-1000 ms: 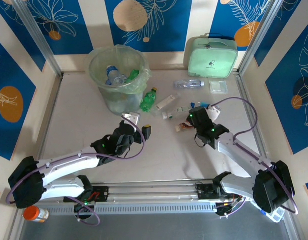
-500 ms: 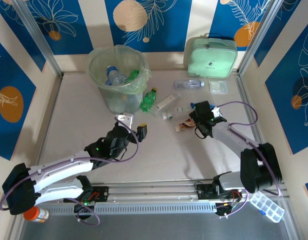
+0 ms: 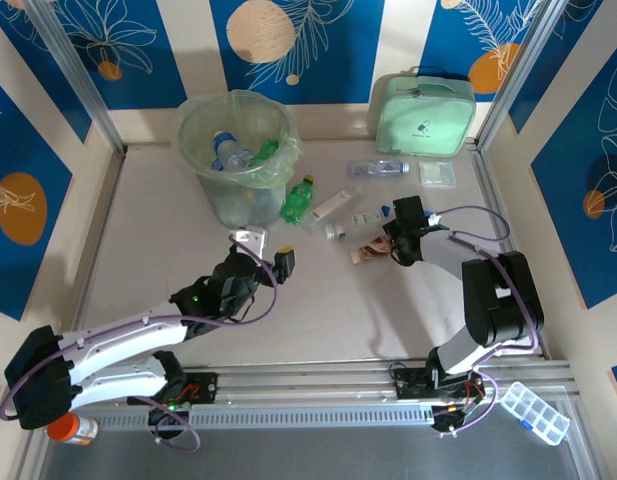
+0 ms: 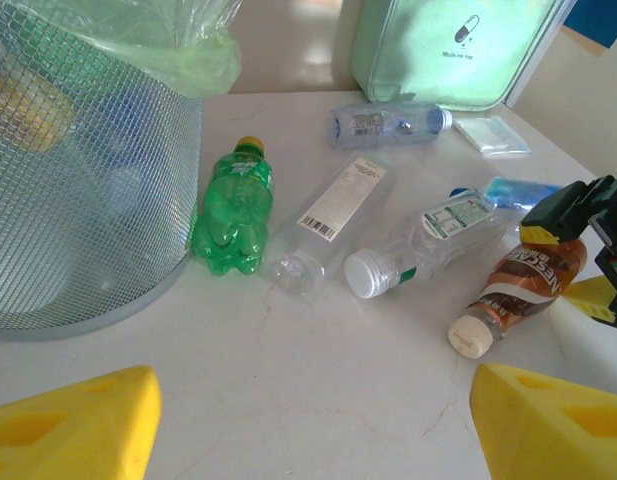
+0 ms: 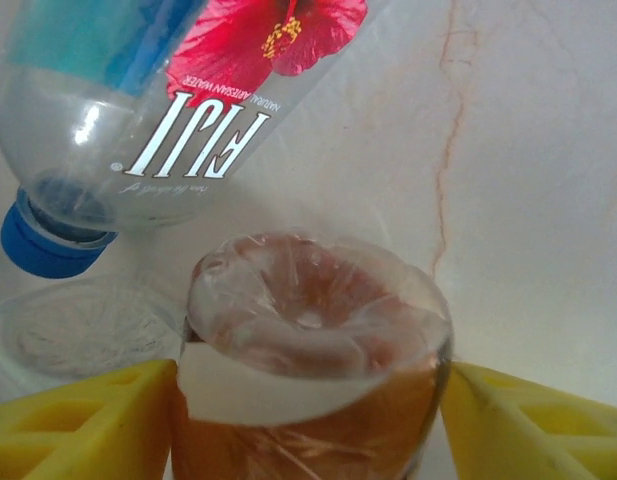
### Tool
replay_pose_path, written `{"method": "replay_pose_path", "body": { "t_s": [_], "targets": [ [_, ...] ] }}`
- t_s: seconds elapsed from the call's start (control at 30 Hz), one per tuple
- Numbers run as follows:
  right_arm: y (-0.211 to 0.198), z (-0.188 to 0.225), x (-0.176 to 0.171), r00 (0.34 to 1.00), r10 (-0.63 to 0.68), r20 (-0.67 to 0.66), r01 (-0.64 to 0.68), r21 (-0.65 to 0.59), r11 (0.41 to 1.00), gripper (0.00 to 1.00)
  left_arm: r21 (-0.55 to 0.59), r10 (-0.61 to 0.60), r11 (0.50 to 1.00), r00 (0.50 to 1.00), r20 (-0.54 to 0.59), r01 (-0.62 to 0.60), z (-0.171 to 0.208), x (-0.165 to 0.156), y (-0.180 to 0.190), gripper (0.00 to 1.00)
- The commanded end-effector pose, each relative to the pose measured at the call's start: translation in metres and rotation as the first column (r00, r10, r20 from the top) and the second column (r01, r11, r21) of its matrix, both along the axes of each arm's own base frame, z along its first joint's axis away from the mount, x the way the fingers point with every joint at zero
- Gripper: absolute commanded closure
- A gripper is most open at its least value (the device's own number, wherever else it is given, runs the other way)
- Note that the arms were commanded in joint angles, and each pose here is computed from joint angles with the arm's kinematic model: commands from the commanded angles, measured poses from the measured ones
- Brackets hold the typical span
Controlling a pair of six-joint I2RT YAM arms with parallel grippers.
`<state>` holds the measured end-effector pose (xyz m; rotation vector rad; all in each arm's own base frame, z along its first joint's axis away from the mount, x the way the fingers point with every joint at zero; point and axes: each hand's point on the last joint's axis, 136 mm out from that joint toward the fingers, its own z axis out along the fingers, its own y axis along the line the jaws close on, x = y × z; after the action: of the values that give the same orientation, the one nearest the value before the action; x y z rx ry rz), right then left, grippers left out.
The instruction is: Put the plastic bottles in the bin
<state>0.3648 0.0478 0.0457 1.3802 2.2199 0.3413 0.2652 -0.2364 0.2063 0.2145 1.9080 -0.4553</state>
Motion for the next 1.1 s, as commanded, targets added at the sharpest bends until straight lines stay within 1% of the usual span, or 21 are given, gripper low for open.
{"method": "replay_pose_path", "body": {
  "t_s": [0.0,0.07,0.17,0.33,0.4,0.5,0.6,0.7,0.77,0.83,0.9,0.97,1.0,1.07],
  "targets": [
    [0.006,-0.003,0.007,1.0,-0.001,0.018,0.0,0.051,0.999,0.35,-0.024,0.014,1.0,1.0,0.012,-0.014,0.005,0.003,-0.001,0.2],
    [0.006,-0.004,0.005,1.0,-0.003,0.015,0.002,0.059,0.998,0.41,-0.024,0.014,1.0,1.0,0.012,-0.014,0.005,0.003,-0.001,0.2],
    [0.006,-0.001,0.001,1.0,-0.004,0.028,0.002,0.063,0.998,0.47,-0.022,0.01,1.0,1.0,0.013,-0.01,0.005,0.003,-0.001,0.19],
    [0.009,0.018,-0.01,0.997,0.021,0.07,-0.025,0.056,0.998,0.49,-0.02,-0.018,1.0,1.0,0.004,0.018,0.002,0.003,-0.009,0.18],
    [0.014,0.031,-0.015,0.994,0.055,0.099,-0.059,0.04,0.997,0.49,-0.026,-0.059,0.998,0.998,0.004,0.059,0.002,0.0,-0.016,0.15],
    [0.025,0.056,-0.023,0.979,0.136,0.154,-0.136,-0.012,0.991,0.49,-0.046,-0.164,0.985,0.986,0.01,0.165,0.0,-0.007,-0.033,0.12],
    [0.044,0.083,-0.027,0.936,0.265,0.233,-0.261,-0.048,0.964,0.51,-0.095,-0.269,0.959,0.963,0.0,0.268,-0.004,-0.015,-0.053,0.09],
    [0.076,0.108,-0.029,0.832,0.45,0.323,-0.449,-0.083,0.89,0.51,-0.163,-0.379,0.915,0.925,-0.036,0.368,-0.009,-0.024,-0.077,0.07],
    [0.097,0.121,-0.033,0.748,0.552,0.368,-0.558,-0.099,0.824,0.51,-0.193,-0.443,0.884,0.895,-0.049,0.426,-0.011,-0.029,-0.091,0.06],
    [0.12,0.132,-0.038,0.653,0.644,0.4,-0.662,-0.113,0.741,0.51,-0.218,-0.464,0.871,0.883,-0.065,0.441,-0.016,-0.029,-0.098,0.05],
    [0.141,0.136,-0.045,0.565,0.711,0.418,-0.742,-0.118,0.66,0.52,-0.248,-0.484,0.856,0.871,-0.082,0.453,-0.021,-0.028,-0.102,0.04],
    [0.16,0.138,-0.052,0.481,0.758,0.441,-0.803,-0.125,0.582,0.51,-0.275,-0.486,0.851,0.87,-0.089,0.447,-0.023,-0.027,-0.102,0.04],
    [0.167,0.138,-0.054,0.452,0.767,0.456,-0.821,-0.125,0.558,0.51,-0.289,-0.49,0.845,0.867,-0.085,0.449,-0.023,-0.028,-0.103,0.04],
    [0.175,0.139,-0.057,0.416,0.763,0.495,-0.836,-0.122,0.534,0.51,-0.303,-0.506,0.833,0.859,-0.08,0.463,-0.022,-0.03,-0.106,0.03]
  ]
}}
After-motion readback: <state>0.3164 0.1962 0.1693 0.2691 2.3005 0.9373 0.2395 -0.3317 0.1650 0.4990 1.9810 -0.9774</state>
